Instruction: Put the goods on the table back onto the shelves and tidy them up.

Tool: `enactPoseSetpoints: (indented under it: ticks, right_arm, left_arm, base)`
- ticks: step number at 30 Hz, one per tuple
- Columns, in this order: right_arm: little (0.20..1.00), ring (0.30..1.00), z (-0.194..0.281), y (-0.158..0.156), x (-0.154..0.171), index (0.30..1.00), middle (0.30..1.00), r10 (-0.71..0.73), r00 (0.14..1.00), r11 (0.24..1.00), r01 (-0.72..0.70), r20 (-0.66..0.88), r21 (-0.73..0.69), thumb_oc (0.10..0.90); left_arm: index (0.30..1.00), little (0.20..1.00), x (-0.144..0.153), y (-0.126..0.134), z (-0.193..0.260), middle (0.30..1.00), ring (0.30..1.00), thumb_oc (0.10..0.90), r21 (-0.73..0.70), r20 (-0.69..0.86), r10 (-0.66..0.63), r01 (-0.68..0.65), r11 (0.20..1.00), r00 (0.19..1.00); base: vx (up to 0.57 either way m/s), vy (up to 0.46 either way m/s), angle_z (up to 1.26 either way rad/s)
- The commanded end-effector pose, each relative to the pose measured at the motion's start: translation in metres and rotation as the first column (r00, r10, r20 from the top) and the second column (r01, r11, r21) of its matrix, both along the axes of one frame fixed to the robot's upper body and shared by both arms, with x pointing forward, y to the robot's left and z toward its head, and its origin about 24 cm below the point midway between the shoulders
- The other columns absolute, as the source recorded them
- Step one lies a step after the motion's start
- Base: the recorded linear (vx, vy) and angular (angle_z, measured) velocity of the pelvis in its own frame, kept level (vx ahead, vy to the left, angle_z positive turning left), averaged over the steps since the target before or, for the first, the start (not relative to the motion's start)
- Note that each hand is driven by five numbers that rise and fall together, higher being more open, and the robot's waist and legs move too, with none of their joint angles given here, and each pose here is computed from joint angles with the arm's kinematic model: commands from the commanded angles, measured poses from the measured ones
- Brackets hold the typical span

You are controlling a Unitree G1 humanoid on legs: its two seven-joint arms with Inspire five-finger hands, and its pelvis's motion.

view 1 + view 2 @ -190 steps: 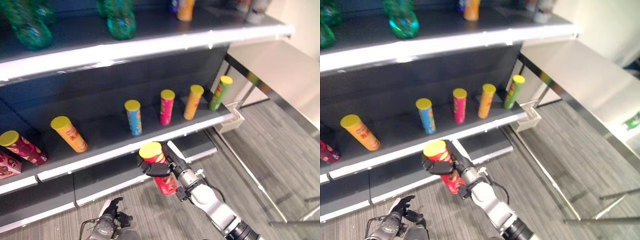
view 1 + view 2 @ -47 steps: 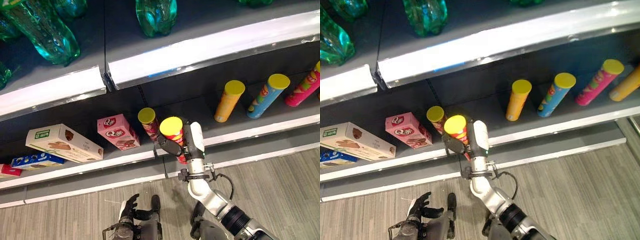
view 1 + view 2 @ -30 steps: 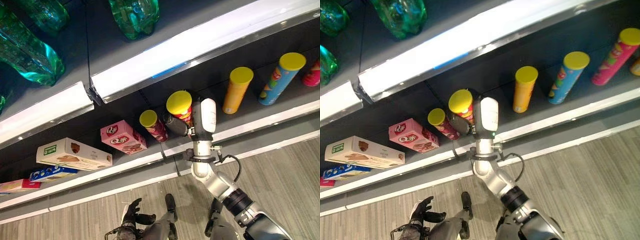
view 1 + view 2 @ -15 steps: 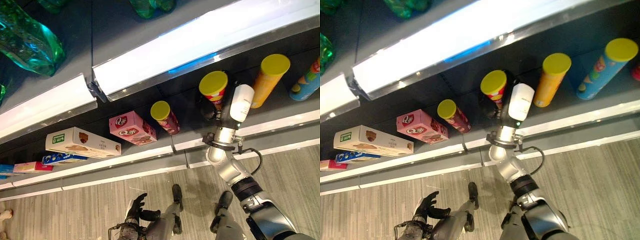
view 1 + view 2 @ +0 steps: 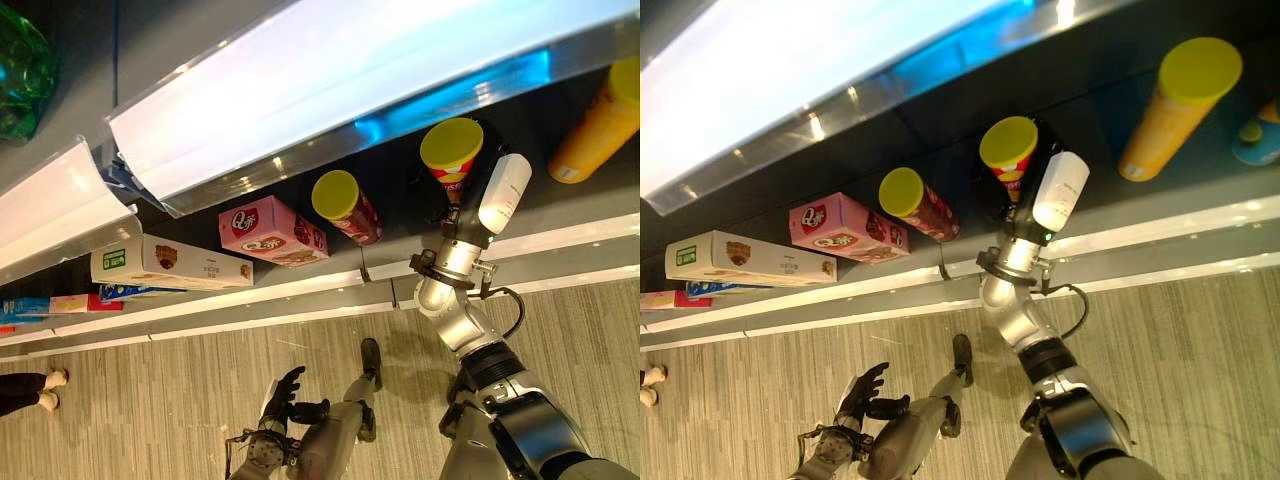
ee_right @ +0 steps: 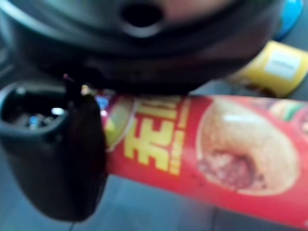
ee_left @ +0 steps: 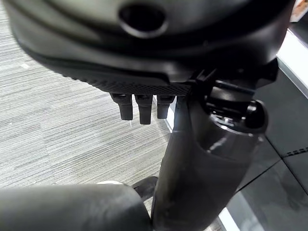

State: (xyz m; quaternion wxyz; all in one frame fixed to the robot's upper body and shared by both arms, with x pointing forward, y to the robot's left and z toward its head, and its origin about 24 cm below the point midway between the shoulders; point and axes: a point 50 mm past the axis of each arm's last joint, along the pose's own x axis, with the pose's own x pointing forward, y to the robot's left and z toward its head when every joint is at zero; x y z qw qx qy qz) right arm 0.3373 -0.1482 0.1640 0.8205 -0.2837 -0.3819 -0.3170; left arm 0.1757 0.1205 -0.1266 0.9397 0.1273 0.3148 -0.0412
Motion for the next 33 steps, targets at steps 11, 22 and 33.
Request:
enactPoseSetpoints:
  ticks: [11, 22, 33]
  right_arm:
    - [0.3, 0.3, 0.083, 0.025, -0.018, 0.3, 0.3, 0.11, 0.893, 0.992, -0.128, 0.436, 0.013, 0.4]
    - [0.3, 0.3, 0.079, 0.024, -0.018, 0.3, 0.3, 0.108, 0.895, 0.987, -0.149, 0.434, 0.061, 0.4]
    - [0.3, 0.3, 0.087, 0.032, -0.022, 0.3, 0.3, 0.161, 0.865, 0.958, -0.252, 0.475, 0.133, 0.4]
  left_arm:
    - [0.9, 0.9, -0.039, 0.022, -0.019, 0.9, 0.9, 0.8, 0.229, -0.125, -0.175, 0.2, 0.953, 0.977]
    - [0.9, 0.9, -0.036, 0.019, -0.018, 0.9, 0.9, 0.8, 0.25, -0.105, -0.197, 0.218, 0.944, 0.975]
    - [0.9, 0.9, -0.025, 0.011, -0.011, 0.9, 0.9, 0.8, 0.329, -0.042, -0.289, 0.286, 0.9, 0.957]
  base:
    - [0.0, 0.004, 0.06]
    - [0.0, 0.002, 0.0]
    - [-0.01, 0.018, 0.01]
